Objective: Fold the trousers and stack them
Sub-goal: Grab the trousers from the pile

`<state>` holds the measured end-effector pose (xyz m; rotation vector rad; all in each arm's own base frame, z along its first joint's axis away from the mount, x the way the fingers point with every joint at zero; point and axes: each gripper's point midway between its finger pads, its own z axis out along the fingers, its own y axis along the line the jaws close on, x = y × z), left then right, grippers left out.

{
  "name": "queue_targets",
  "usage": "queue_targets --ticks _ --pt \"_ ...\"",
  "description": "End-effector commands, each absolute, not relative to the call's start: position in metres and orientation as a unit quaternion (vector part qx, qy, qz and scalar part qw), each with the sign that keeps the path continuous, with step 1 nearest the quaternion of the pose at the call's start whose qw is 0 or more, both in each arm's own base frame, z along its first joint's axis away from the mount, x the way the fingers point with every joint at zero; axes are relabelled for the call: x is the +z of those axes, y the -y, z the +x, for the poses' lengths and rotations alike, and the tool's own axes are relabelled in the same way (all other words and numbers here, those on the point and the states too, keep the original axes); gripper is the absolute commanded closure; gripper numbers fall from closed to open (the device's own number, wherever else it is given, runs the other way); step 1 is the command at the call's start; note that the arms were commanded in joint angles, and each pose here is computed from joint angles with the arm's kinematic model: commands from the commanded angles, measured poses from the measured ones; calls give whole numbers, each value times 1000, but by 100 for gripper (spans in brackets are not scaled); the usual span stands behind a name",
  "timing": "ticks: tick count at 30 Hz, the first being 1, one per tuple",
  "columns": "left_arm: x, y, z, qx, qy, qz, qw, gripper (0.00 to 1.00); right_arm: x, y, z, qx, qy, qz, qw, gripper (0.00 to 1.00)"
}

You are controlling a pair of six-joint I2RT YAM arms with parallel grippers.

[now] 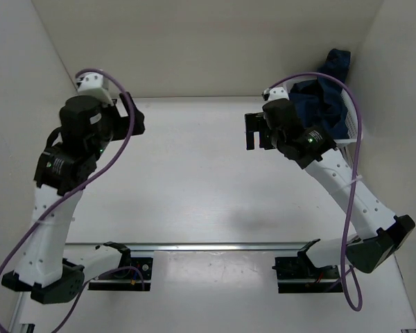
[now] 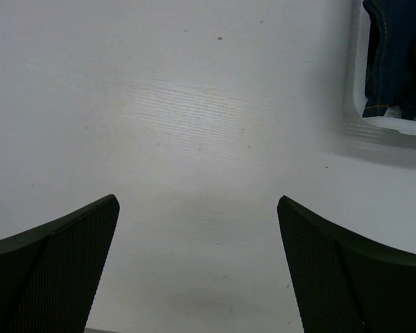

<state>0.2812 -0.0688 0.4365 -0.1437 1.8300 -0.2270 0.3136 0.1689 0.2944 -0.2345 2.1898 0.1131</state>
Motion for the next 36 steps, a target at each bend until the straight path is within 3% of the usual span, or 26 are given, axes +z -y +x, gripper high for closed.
queue_targets --ticks 1,10,22,27,30,31,33,36 --pt "421 87 284 -119 -808 -15 576 0 290 -157 321 3 -883 -69 464 0" --pt "395 94 291 -115 -829 -1 547 0 284 -120 311 -20 -884 -47 465 0" --pt "374 97 296 -104 -841 6 531 0 279 -48 289 168 -860 41 480 0" --pt "352 116 309 -128 -860 25 493 0 284 10 319 59 -854 164 490 0" --pt "343 120 319 -123 -869 26 479 0 266 46 355 4 -862 223 456 0" --pt "339 121 322 -119 -871 30 475 0 262 54 364 -3 -861 240 448 5" --pt "341 123 325 -120 -871 38 475 0 266 69 387 -5 -854 267 447 5" --pt "335 124 329 -116 -875 43 468 0 233 81 435 5 -873 278 401 0"
